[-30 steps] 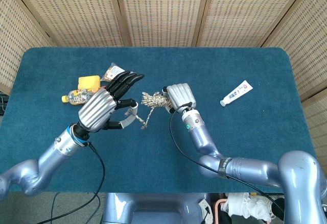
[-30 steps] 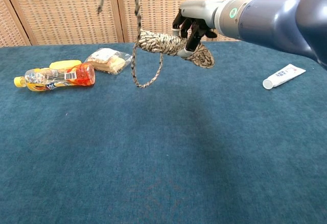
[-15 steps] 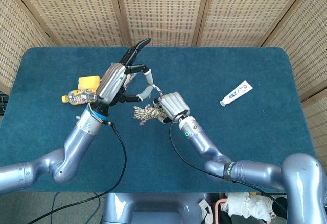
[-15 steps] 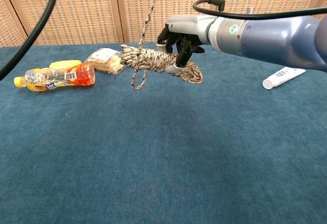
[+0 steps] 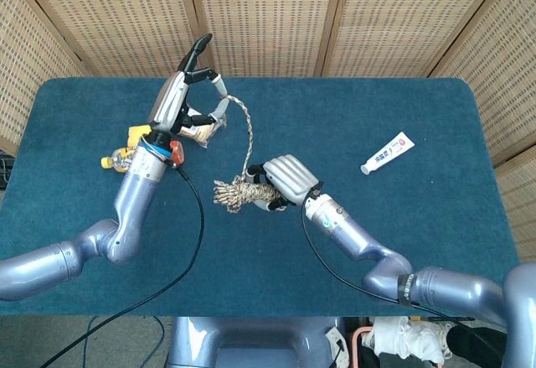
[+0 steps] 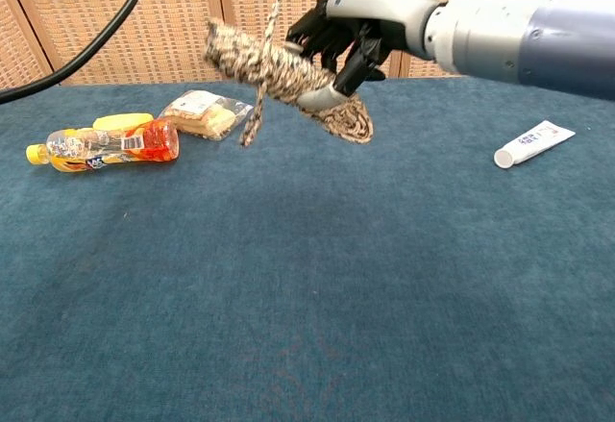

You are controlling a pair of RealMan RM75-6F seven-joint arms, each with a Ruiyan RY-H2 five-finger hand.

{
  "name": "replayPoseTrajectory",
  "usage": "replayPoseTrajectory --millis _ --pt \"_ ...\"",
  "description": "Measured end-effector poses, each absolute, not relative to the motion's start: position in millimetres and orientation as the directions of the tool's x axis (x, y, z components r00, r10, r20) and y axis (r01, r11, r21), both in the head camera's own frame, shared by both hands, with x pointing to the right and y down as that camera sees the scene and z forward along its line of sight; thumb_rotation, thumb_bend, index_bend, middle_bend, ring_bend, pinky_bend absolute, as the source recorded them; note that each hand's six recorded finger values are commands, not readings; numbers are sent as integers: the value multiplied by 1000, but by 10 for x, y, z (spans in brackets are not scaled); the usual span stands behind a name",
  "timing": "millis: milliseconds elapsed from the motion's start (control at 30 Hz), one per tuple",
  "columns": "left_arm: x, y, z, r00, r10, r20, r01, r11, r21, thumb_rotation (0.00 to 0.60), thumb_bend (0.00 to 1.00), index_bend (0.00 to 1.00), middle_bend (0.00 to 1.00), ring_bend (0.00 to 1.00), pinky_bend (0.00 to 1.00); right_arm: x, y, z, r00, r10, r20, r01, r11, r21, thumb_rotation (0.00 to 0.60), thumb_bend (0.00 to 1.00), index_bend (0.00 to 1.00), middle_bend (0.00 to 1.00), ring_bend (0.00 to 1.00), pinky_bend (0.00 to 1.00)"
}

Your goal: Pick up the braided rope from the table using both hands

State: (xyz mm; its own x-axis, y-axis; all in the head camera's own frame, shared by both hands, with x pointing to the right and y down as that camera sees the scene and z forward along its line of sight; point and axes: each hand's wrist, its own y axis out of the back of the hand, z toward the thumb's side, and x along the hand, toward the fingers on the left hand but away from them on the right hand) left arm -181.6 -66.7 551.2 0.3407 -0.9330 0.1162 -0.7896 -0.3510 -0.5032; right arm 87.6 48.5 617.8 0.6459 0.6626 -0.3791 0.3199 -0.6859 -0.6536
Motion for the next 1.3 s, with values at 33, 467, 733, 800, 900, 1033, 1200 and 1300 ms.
replayPoseTrajectory --millis 33,467,733,800,900,1033,1200,1300 --pt "-1867 -692 5573 327 -936 127 -795 -346 -498 600 743 848 0 0 0 911 475 6140 646 668 -370 347 -688 -637 600 964 662 801 645 851" --pt "-2545 -564 6211 251 -934 253 -769 -352 -534 600 743 849 0 0 0 1223 125 5746 566 768 -301 595 -633 -496 600 964 662 801 645 851" --pt "-2976 -231 6598 255 -905 340 -707 -414 -573 600 742 849 0 0 0 1435 -90 5695 490 811 -320 629 -583 -514 600 964 662 801 645 852" --pt "-3055 -156 6656 264 -897 354 -682 -434 -589 600 743 849 0 0 0 1475 -119 5701 477 816 -327 625 -577 -527 600 964 662 801 645 852" --pt "-3173 -56 6723 278 -885 373 -641 -460 -614 600 743 849 0 0 0 1521 -143 5716 462 820 -339 622 -572 -535 600 964 662 801 645 852" --pt "-3258 17 6765 288 -876 386 -616 -478 -626 600 743 848 0 0 0 1537 -143 5733 454 820 -348 625 -572 -531 600 964 662 801 645 852" --pt "-3309 89 6815 297 -867 400 -587 -497 -640 600 744 849 0 0 0 1535 -140 5741 447 820 -356 636 -572 -518 600 964 662 801 645 852" --pt "-3318 128 6845 304 -861 409 -572 -508 -644 600 743 849 0 0 0 1531 -138 5740 443 821 -361 644 -572 -508 600 964 662 801 645 852"
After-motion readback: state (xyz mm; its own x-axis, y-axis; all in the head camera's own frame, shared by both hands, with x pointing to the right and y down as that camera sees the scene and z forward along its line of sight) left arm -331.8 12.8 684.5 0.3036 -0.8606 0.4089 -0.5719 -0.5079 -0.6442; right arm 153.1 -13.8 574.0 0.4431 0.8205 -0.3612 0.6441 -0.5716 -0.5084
